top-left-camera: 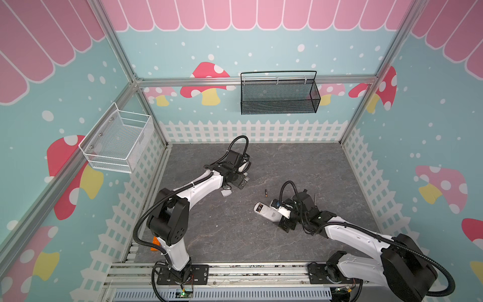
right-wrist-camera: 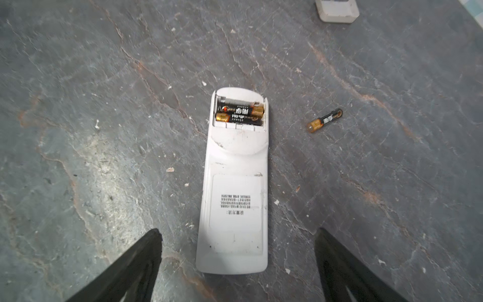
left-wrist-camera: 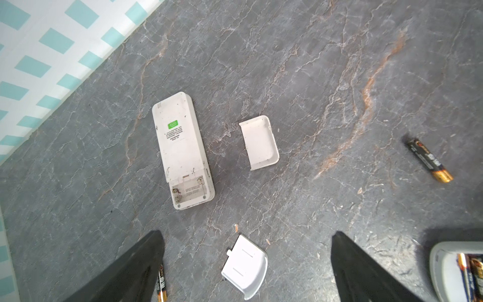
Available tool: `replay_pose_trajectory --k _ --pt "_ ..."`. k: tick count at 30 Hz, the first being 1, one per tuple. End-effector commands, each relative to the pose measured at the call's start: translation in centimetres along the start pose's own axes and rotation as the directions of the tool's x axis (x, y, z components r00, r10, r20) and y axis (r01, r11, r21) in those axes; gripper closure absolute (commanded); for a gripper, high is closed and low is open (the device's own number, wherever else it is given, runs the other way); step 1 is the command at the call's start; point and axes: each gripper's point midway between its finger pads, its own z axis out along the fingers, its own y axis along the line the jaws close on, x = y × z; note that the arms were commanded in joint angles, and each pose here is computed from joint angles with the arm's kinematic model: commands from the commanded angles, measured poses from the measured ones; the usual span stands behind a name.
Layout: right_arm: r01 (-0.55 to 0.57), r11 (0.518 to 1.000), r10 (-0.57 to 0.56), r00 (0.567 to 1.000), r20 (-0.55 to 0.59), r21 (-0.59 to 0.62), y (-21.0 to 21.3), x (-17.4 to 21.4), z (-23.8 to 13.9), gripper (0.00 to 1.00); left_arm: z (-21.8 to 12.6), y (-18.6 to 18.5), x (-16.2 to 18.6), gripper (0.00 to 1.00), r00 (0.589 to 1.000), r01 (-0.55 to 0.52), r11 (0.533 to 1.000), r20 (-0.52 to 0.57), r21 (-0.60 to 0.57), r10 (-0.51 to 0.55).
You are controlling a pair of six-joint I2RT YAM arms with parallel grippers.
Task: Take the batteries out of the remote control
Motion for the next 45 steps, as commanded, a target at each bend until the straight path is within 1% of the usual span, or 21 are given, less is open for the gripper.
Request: replay_pose_trajectory --k 1,4,6,9,13,16,18,24,27,29,32,34,37,39,42,44,45 --pt "0.046 0.999 -0.046 0.999 -0.010 0.006 0.3 0.4 0.8 0.08 -0.4 0.2 -0.3 0.01 0.999 0.033 0.999 0.028 0.008 -0.033" --pt "0.020 1.000 -0.019 0.999 -0.034 0.021 0.1 1.0 1.4 0.08 -0.4 0.6 -0.1 0.01 0.999 0.052 0.999 0.016 0.015 -0.052" --pt "-0.004 0.997 0.009 0.998 -0.064 0.077 -0.8 1.6 1.5 0.08 -0.4 0.7 -0.1 0.01 0.998 0.058 0.998 0.019 0.013 -0.058" --pt "-0.011 0.987 0.025 0.996 -0.091 0.160 -2.3 2.3 1.5 0.08 -0.4 0.2 0.0 0.01 0.998 0.064 0.997 0.021 0.042 -0.065" --pt "-0.043 0.972 0.072 0.990 -0.119 0.231 -4.1 3.0 1.3 0.08 -0.4 0.5 0.1 0.01 0.996 0.087 0.995 0.014 0.042 -0.088" --pt "-0.054 0.967 0.091 0.986 -0.140 0.249 -4.8 3.8 1.5 0.08 -0.5 0.2 0.0 0.01 0.996 0.086 0.994 0.021 0.062 -0.088" --pt "-0.068 0.961 0.111 0.983 -0.149 0.268 -5.5 3.9 1.7 0.08 -0.6 0.7 0.2 0.01 0.995 0.096 0.994 0.013 0.055 -0.097" --pt "-0.088 0.956 0.129 0.983 -0.132 0.281 -6.7 3.3 2.3 0.08 -0.8 0.9 0.4 0.01 0.994 0.109 0.992 0.020 0.072 -0.110" --pt "-0.107 0.951 0.142 0.985 -0.100 0.291 -7.1 2.6 2.3 0.08 -1.1 0.9 0.3 0.01 0.994 0.103 0.991 0.024 0.084 -0.105" --pt "-0.127 0.949 0.154 0.985 -0.075 0.290 -7.4 2.3 2.7 0.08 -1.2 0.0 0.4 0.01 0.996 0.082 0.988 0.029 0.129 -0.086" --pt "-0.148 0.945 0.179 0.980 -0.085 0.292 -8.2 2.0 3.5 0.08 -1.3 -0.7 0.7 0.01 0.998 0.052 0.985 0.018 0.165 -0.056" --pt "-0.149 0.942 0.185 0.978 -0.093 0.299 -8.5 2.0 3.6 0.08 -1.6 -1.5 0.8 0.01 1.000 0.009 0.982 0.021 0.189 -0.013" --pt "-0.199 0.930 0.229 0.971 -0.064 0.309 -9.1 1.8 2.8 0.08 -2.8 -4.0 1.2 0.01 0.997 -0.078 0.947 0.034 0.311 0.071" --pt "-0.267 0.910 0.290 0.957 -0.027 0.317 -9.7 1.4 1.4 0.09 -3.5 -4.9 1.8 0.01 0.990 -0.141 0.927 0.031 0.349 0.139" --pt "-0.379 0.873 0.382 0.923 0.052 0.307 -10.3 1.2 -0.5 0.10 -3.9 -6.2 2.3 0.01 0.966 -0.255 0.905 0.040 0.341 0.257" --pt "-0.457 0.844 0.449 0.888 0.096 0.281 -10.8 0.8 -0.9 0.13 -4.5 -7.3 2.6 0.01 0.960 -0.271 0.884 0.039 0.380 0.277" --pt "-0.485 0.840 0.473 0.874 0.106 0.244 -10.8 0.2 -0.7 0.15 -4.9 -7.7 2.9 0.01 0.958 -0.275 0.874 0.035 0.400 0.285"
